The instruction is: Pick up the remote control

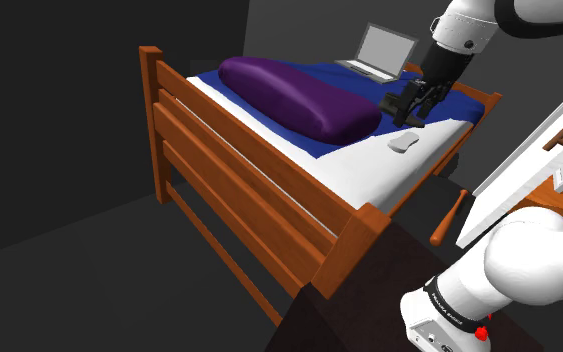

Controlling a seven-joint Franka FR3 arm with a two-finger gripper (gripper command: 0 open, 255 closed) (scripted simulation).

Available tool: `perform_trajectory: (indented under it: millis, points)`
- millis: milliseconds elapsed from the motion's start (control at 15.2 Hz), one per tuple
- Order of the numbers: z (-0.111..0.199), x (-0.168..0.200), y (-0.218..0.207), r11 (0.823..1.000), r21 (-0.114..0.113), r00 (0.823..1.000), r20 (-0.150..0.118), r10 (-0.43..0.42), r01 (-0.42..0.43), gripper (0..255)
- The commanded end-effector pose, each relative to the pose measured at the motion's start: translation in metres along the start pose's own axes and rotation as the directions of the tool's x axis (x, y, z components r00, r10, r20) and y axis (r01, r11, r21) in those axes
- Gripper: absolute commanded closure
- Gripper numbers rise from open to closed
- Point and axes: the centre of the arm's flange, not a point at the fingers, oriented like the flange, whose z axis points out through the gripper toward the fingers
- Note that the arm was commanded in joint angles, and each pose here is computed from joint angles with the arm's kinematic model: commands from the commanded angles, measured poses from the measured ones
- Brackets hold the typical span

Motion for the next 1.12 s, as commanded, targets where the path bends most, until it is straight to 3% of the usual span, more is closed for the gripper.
perform_trajectory:
  millis: [0,264,528,792,1056]
  points:
    - [0.0,0.0,0.0,1.0,0.0,1.0,0.0,0.0,0.0,0]
    - [0.021,0.04,0.032,0.989,0.01,0.989,0.014,0.15,-0.15,0]
    - [0.042,0.074,0.07,0.955,0.017,0.955,0.029,0.296,-0.296,0]
    - [0.064,0.102,0.112,0.9,0.023,0.899,0.045,0.435,-0.436,0]
    - [0.088,0.123,0.158,0.824,0.025,0.824,0.062,0.564,-0.566,0]
